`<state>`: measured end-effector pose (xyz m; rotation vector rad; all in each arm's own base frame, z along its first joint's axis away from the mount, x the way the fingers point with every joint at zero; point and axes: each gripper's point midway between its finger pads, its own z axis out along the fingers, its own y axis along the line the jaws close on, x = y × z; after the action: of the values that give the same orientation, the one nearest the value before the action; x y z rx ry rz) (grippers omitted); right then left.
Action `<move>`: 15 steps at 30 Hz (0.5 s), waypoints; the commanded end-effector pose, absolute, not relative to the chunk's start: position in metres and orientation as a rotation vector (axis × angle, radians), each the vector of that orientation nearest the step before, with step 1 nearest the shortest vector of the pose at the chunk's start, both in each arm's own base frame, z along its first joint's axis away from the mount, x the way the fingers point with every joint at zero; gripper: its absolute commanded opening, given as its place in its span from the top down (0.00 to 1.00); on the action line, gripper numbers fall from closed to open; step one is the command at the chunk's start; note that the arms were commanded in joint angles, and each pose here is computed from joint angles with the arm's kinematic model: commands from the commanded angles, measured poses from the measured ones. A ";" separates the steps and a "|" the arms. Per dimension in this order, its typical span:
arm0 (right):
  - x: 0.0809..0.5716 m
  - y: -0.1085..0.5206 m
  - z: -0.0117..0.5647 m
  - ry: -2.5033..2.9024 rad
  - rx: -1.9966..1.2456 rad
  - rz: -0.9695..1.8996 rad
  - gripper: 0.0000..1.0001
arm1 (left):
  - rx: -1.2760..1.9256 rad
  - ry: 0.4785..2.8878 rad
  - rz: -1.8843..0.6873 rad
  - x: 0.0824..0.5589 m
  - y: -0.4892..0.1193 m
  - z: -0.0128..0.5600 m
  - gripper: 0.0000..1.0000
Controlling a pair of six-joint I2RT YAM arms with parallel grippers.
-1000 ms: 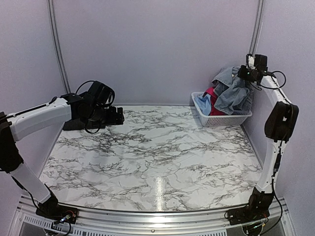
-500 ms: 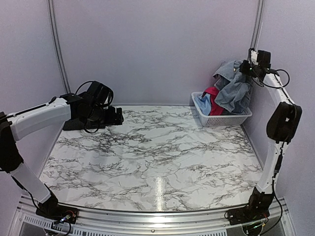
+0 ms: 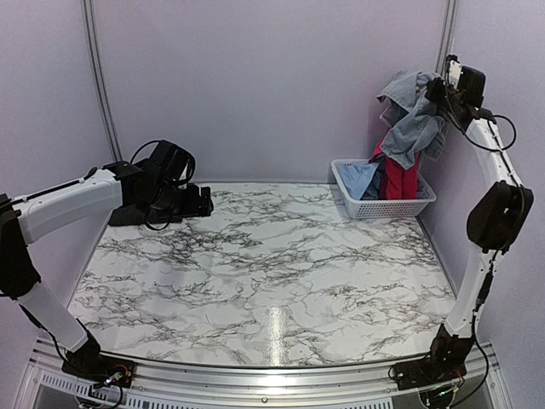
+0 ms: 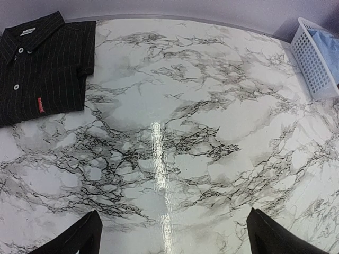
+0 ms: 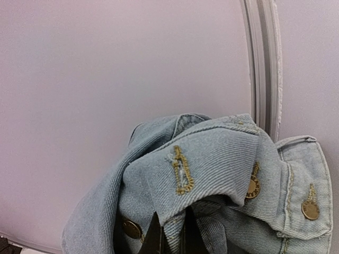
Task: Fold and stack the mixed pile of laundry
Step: Place the crumpled skirt in the bin.
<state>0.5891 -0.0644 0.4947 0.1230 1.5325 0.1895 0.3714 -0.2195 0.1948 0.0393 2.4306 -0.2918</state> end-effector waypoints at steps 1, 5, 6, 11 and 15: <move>0.577 -0.058 0.535 1.403 0.071 0.232 0.97 | 0.048 2.423 -0.292 0.370 -0.214 0.200 0.01; 0.592 -0.042 0.501 1.482 0.055 0.336 0.99 | 0.048 2.426 -0.292 0.371 -0.214 0.198 0.01; 0.598 -0.034 0.487 1.515 0.043 0.380 1.00 | 0.051 2.429 -0.292 0.371 -0.214 0.196 0.01; 0.620 0.004 0.380 1.764 -0.009 0.494 1.00 | 0.055 2.437 -0.295 0.372 -0.216 0.193 0.01; 0.622 0.007 0.305 1.925 -0.008 0.468 0.95 | 0.054 2.435 -0.292 0.372 -0.214 0.193 0.01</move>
<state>0.6200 -0.0145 0.3497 0.0669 1.8373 0.4416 0.3725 -0.2175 0.1940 0.0383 2.4353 -0.2995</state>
